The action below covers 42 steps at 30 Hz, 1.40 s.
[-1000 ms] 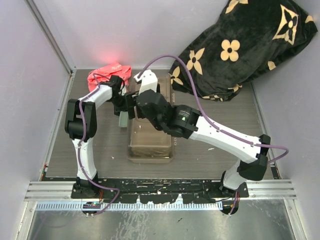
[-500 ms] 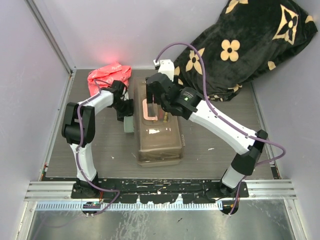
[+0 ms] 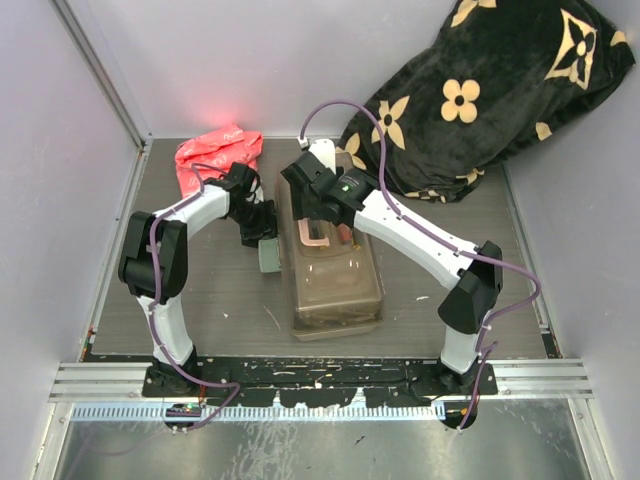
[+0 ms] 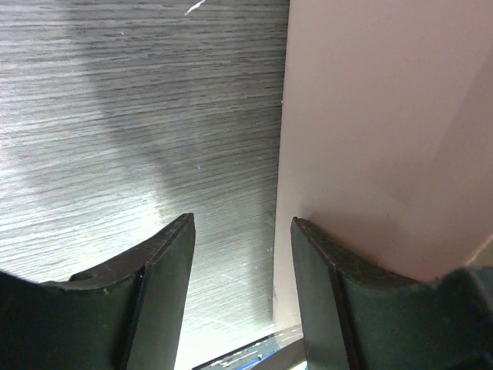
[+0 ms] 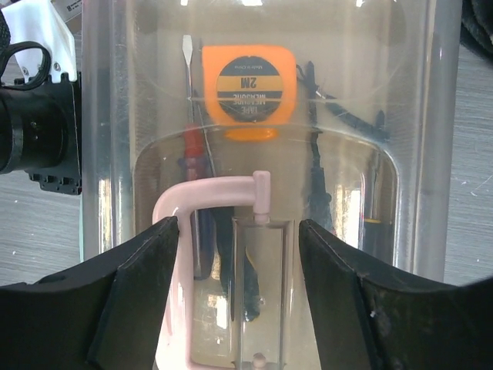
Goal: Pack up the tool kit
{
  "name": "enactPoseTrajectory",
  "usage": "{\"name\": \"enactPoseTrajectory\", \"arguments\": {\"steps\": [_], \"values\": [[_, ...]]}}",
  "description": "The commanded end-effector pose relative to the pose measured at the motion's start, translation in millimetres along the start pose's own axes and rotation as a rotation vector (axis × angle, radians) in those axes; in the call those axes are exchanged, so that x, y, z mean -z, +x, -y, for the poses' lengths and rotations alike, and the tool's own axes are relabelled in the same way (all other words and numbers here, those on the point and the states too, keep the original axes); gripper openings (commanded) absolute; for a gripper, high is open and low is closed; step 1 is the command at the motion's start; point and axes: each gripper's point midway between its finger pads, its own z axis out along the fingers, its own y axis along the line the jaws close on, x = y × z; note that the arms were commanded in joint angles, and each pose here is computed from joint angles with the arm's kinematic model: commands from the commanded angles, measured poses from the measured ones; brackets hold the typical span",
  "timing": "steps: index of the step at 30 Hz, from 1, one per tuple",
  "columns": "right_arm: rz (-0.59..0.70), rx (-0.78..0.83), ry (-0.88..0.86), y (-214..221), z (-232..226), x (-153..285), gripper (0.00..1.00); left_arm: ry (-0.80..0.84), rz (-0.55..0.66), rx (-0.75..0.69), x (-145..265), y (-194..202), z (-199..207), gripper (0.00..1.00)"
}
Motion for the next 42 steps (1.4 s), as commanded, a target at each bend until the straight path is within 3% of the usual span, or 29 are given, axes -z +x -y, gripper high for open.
{"name": "enactPoseTrajectory", "arguments": {"steps": [1,15,20,25,35,42], "values": [[-0.007,-0.037,0.014,-5,14,23,0.68,0.094,0.035,-0.038,13,-7,28,0.55],[-0.195,-0.031,0.026,59,36,15,0.53,0.103,0.065,-0.05,22,-21,28,0.57],[-0.206,-0.032,0.01,61,35,10,0.52,0.24,0.113,0.038,35,-37,26,0.59],[-0.214,-0.031,0.009,62,38,8,0.52,0.378,0.084,0.056,45,-16,35,0.59],[-0.224,-0.035,0.001,64,39,7,0.52,0.576,0.195,0.198,74,-14,12,0.59],[-0.229,-0.035,-0.006,65,38,7,0.52,0.679,0.193,0.249,75,7,10,0.6]]}}
